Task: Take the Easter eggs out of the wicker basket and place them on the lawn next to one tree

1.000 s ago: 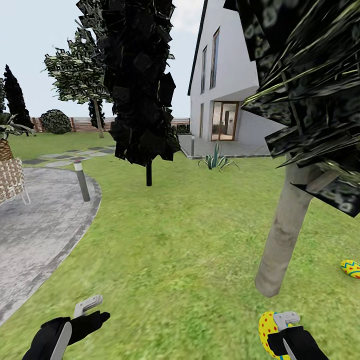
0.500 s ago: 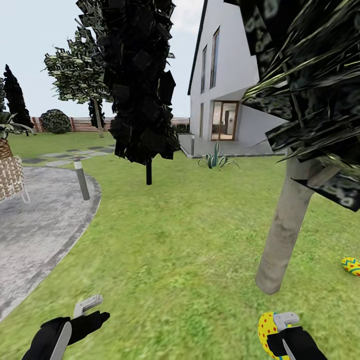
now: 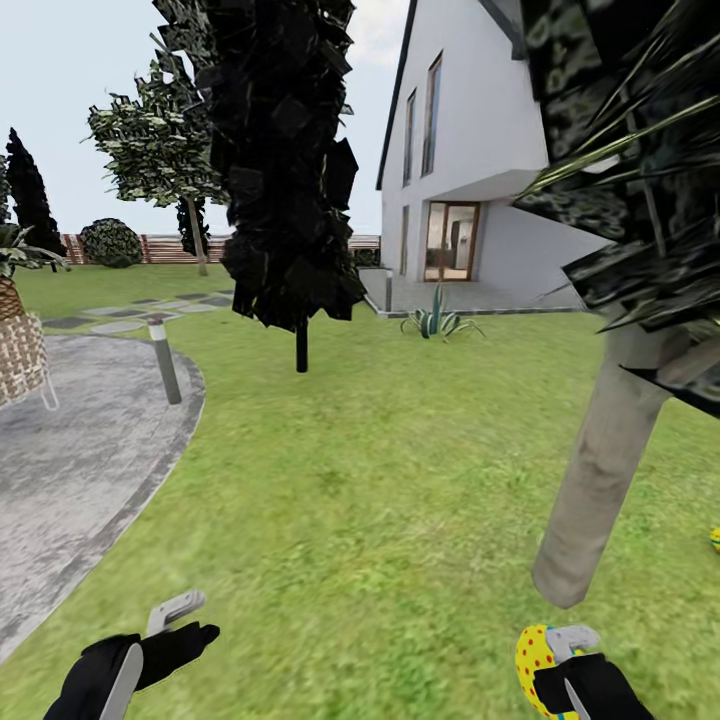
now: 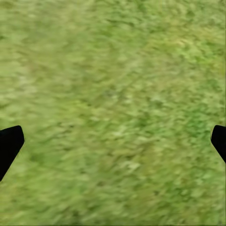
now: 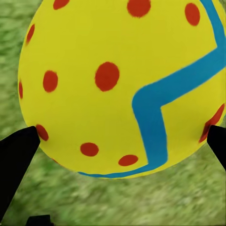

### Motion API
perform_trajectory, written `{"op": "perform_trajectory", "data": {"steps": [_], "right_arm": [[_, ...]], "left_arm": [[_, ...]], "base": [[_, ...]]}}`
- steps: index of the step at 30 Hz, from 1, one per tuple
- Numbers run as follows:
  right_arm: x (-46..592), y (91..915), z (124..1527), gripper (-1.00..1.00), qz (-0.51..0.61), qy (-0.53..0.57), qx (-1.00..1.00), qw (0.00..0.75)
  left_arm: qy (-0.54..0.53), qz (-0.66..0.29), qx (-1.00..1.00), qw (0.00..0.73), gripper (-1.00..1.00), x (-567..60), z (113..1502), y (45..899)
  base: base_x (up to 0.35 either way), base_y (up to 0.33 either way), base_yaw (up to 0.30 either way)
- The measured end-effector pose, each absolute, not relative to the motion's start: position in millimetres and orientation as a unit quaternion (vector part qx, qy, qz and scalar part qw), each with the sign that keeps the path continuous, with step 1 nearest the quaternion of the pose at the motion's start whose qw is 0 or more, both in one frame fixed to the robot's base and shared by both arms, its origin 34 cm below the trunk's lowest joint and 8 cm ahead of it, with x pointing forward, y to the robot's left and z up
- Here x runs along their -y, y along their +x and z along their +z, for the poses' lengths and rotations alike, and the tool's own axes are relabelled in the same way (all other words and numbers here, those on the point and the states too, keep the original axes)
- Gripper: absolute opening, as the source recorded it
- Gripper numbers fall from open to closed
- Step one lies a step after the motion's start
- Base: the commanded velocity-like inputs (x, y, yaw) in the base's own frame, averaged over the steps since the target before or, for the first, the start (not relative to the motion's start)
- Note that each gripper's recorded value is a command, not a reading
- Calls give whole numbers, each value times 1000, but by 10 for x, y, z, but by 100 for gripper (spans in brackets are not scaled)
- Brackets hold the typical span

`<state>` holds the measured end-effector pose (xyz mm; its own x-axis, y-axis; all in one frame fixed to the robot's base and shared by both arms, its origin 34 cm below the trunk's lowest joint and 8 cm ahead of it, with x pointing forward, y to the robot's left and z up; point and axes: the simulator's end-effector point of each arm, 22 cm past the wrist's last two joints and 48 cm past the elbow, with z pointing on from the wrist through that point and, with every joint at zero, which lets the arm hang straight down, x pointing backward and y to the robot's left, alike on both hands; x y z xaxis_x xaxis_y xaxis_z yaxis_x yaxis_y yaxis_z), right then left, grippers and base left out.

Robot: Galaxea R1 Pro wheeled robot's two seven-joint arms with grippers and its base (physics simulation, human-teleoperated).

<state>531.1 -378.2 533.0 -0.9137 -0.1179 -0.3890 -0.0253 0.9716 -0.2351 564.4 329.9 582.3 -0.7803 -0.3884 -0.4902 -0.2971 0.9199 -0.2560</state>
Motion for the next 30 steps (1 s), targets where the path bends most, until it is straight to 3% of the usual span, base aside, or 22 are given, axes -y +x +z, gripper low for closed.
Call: {"op": "perform_trajectory", "data": {"steps": [10,30], "right_arm": [[3783,5308,5330,-100,-112,-35,-972,204],[3777,5273,5052,-100,-110,-34,-972,204]], "left_arm": [[-183,-84,-940,277,100,-3278,5817,5644],[-183,-85,-940,275,100,-3256,5530,5603]], "base": [[258,108,0],[7,0,0]]}}
